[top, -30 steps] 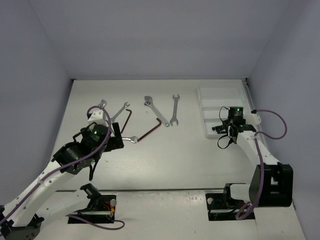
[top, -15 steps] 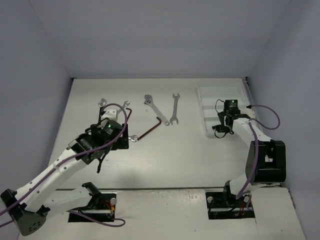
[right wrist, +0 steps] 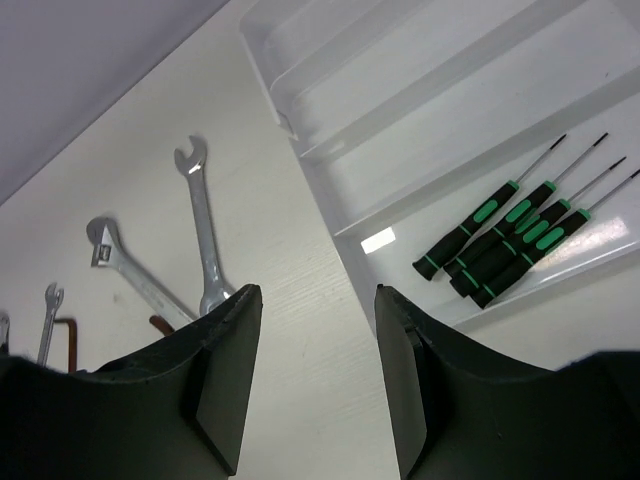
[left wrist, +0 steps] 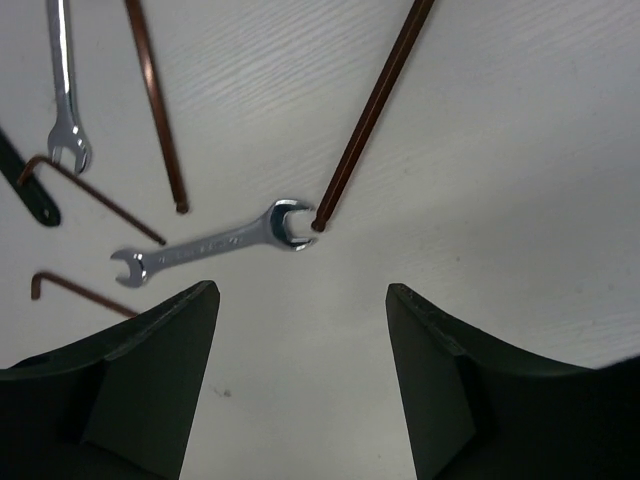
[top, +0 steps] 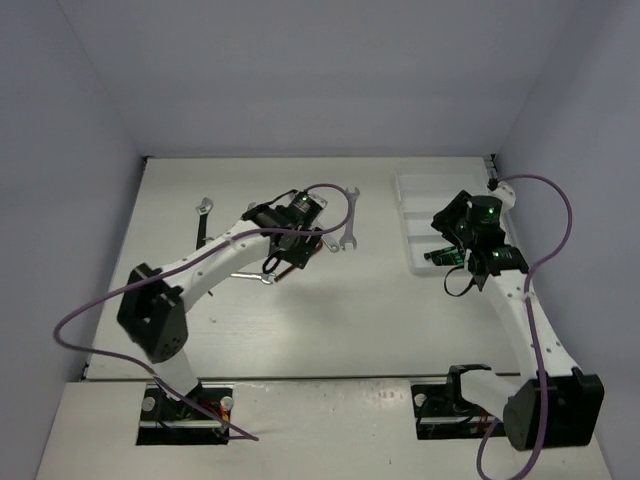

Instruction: Sort the tools into containers

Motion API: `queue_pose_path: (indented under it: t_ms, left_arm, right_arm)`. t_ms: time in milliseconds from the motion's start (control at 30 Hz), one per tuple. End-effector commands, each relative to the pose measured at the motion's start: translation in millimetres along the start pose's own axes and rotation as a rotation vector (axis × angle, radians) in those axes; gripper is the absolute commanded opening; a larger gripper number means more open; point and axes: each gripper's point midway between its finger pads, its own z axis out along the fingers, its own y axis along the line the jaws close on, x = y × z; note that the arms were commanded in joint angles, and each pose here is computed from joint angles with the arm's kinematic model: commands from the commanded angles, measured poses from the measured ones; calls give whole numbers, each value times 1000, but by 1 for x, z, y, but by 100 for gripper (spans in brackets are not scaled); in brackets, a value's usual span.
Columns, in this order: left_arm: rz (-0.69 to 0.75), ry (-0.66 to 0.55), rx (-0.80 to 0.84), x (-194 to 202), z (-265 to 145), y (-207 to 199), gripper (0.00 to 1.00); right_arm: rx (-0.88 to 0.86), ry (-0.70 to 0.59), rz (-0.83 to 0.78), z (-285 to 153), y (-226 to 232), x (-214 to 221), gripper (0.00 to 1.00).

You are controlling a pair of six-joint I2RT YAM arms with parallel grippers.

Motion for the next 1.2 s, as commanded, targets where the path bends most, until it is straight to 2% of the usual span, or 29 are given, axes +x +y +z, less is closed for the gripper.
queue_pose_path:
  t_ms: [0, 67, 133, 233, 367, 533, 600, 800, 867, 1000, 1167]
  left_arm:
    - [120, 7, 85, -27, 33, -19, 60]
    - [131, 24, 105, -33, 46, -21, 53]
    - [115, 96, 163, -26, 76, -28, 47]
    - [82, 145, 234, -21, 97, -33, 46]
    - [106, 178, 205, -15, 118, -29, 38]
    - [118, 202, 224, -11, 129, -31, 37]
    - [113, 215, 241, -7, 132, -35, 33]
    - [97, 260, 273, 10, 137, -43, 16]
    - [91, 271, 292, 17, 138, -47, 1]
    - [77, 256, 312, 14, 131, -50, 0]
    - [23, 47, 350, -37, 70, -48, 0]
  right_arm:
    - [-137, 26, -77, -23, 13, 12, 46]
    - [-165, 30, -72, -31, 14, 17, 46]
    - [-209, 46, -76, -39, 19, 23, 46]
    - [-245, 50, -97, -48, 25, 29, 46]
    - [-262, 55, -117, -55, 27, 35, 46]
    - [-267, 69, -129, -58, 26, 41, 47]
    - [-265, 72, -129, -58, 25, 41, 47]
    - [-262, 72, -136, -57, 26, 41, 47]
    - [-260, 76, -138, -56, 25, 41, 47]
    - [-272, 81, -141, -56, 30, 41, 47]
    - [-319, 95, -106, -62, 50, 38, 52]
